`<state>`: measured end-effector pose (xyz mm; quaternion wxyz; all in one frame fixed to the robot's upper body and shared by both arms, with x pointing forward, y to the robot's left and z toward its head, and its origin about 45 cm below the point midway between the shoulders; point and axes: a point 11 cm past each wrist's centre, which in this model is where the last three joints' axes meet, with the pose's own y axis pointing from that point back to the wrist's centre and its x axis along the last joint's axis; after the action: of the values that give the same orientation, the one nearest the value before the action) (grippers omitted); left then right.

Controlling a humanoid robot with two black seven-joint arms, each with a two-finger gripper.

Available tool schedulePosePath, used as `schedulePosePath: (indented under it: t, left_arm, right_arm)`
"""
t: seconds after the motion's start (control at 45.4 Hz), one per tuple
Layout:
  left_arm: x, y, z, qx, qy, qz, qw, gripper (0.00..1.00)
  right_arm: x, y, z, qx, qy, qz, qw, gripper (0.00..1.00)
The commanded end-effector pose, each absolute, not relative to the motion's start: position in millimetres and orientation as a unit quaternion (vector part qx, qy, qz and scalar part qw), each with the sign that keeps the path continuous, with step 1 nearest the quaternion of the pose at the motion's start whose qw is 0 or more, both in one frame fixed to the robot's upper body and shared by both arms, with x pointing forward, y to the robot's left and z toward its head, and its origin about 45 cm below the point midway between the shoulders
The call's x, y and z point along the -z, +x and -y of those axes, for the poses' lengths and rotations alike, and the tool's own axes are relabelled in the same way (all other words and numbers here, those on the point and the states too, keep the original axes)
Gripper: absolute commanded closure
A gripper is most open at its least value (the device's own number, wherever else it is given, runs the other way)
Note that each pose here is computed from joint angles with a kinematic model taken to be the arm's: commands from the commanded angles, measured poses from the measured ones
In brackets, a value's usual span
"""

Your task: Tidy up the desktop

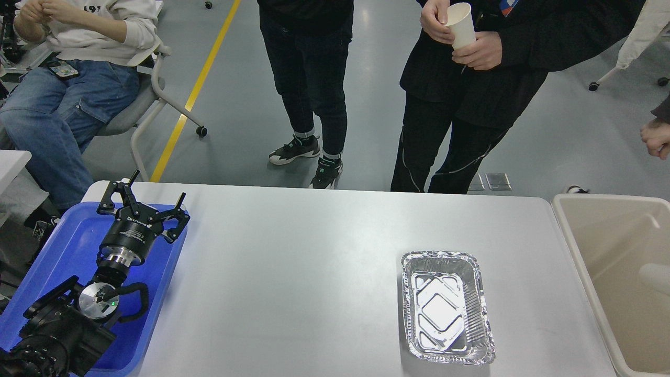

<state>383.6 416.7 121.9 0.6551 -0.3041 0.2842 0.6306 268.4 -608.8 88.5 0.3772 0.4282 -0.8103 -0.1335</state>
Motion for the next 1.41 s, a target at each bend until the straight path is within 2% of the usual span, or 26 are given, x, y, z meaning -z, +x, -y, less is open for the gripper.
schedulePosePath:
  t: [0.0, 0.418, 0.44, 0.484, 0.528, 0.66, 0.726, 1.387]
  left_arm:
    - [-121.9, 383.6, -416.7, -0.631, -0.304, -0.284, 0.655, 0.00]
    - [-121.9, 383.6, -416.7, -0.631, -0.304, -0.284, 0.655, 0.00]
    - [-121.9, 383.6, -416.7, -0.631, -0.304, -0.284, 0.655, 0.00]
    - [-121.8, 383.6, -416.7, -0.631, -0.304, -0.284, 0.655, 0.00]
    - [-121.9, 383.6, -416.7, -0.631, -0.304, -0.284, 0.655, 0.00]
    - [-122.0, 383.6, -416.8, -0.631, -0.304, -0.284, 0.655, 0.00]
    - [-121.9, 383.6, -416.7, -0.631, -0.304, -0.284, 0.655, 0.00]
    - [-122.0, 383.6, -416.8, -0.631, -0.304, -0.284, 0.655, 0.00]
  right_arm:
    - [-80.1, 271.9, 597.8, 0.134, 0.422, 0.813, 0.377, 1.00]
    - [-82.9, 274.1, 598.8, 0.130, 0.421, 0.815, 0.377, 1.00]
    - [-82.9, 274.1, 598.8, 0.130, 0.421, 0.815, 0.377, 0.96]
    - [-82.9, 274.1, 598.8, 0.129, 0.421, 0.814, 0.378, 0.64]
    - [-83.5, 273.9, 599.6, 0.125, 0.420, 0.813, 0.383, 0.39]
    - [-85.2, 272.8, 602.0, 0.118, 0.409, 0.818, 0.388, 0.10]
    - [-87.5, 271.7, 605.0, 0.114, 0.403, 0.820, 0.390, 0.02]
    - [-104.5, 266.5, 625.0, 0.125, 0.382, 0.846, 0.350, 0.04]
